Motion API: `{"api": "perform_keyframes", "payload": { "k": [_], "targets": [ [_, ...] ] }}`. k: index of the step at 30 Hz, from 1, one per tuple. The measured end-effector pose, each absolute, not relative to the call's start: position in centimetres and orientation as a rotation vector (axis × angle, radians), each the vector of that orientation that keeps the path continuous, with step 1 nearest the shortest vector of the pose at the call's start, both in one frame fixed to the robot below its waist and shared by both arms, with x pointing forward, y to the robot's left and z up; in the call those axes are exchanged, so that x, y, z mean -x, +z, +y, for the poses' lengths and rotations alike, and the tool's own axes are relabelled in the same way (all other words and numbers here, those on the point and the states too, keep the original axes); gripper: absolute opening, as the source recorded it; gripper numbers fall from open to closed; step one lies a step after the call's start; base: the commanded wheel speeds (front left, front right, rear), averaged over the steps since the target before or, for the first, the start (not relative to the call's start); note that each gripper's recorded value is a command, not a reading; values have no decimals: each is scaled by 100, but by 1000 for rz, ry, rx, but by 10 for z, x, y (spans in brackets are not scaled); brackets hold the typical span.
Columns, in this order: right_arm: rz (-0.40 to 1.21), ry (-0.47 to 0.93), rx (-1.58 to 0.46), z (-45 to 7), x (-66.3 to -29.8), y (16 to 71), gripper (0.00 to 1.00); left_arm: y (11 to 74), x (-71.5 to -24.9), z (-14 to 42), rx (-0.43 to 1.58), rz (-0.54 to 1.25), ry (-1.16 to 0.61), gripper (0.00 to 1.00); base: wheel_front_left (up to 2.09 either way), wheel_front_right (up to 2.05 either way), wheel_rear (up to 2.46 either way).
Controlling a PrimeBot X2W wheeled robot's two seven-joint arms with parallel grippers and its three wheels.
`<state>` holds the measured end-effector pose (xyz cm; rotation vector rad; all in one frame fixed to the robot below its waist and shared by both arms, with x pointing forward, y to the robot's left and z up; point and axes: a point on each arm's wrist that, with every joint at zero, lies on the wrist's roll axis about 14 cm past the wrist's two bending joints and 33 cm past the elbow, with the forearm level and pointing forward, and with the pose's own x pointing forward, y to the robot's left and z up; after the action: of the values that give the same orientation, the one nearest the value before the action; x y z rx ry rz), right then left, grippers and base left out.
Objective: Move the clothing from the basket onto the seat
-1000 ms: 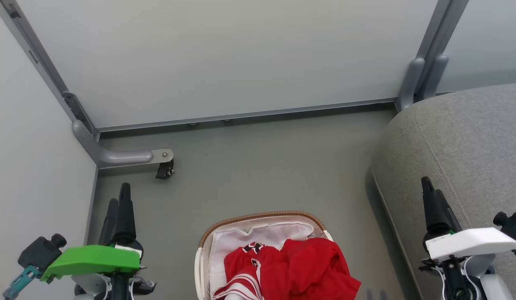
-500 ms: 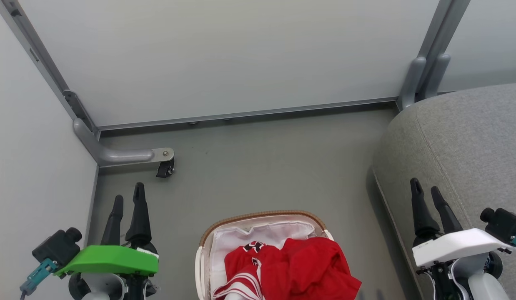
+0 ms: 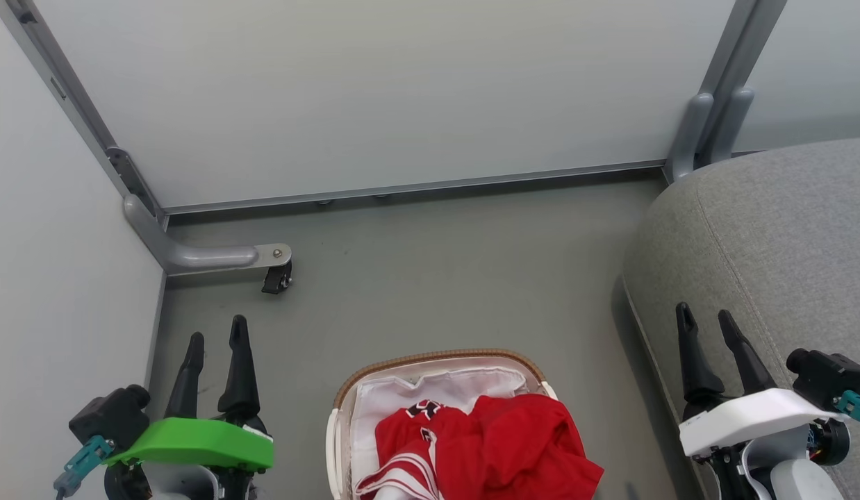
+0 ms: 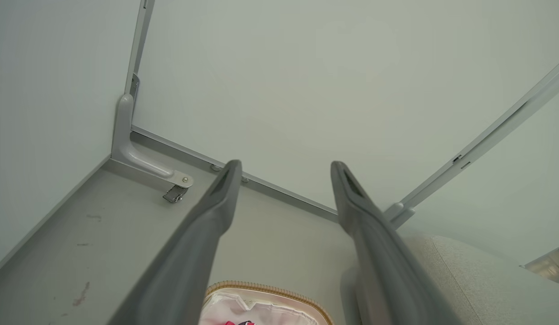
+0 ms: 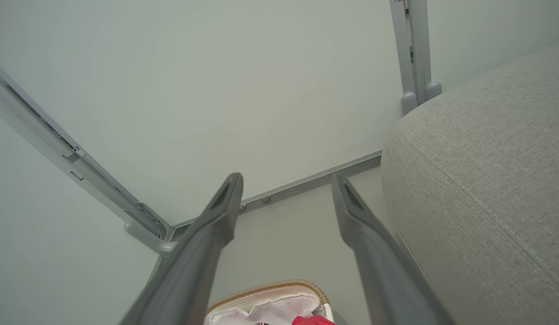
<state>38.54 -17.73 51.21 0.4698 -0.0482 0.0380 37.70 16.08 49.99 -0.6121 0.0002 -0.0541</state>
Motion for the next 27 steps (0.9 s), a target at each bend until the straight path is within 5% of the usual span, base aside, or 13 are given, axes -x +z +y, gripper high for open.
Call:
{"api": "perform_keyframes", "payload": {
  "k": [27],
  "targets": [
    [-58, 93, -201, -165, -379, 508, 100, 481, -365, 155, 392, 30, -76, 100, 0, 0, 0]
  ]
}}
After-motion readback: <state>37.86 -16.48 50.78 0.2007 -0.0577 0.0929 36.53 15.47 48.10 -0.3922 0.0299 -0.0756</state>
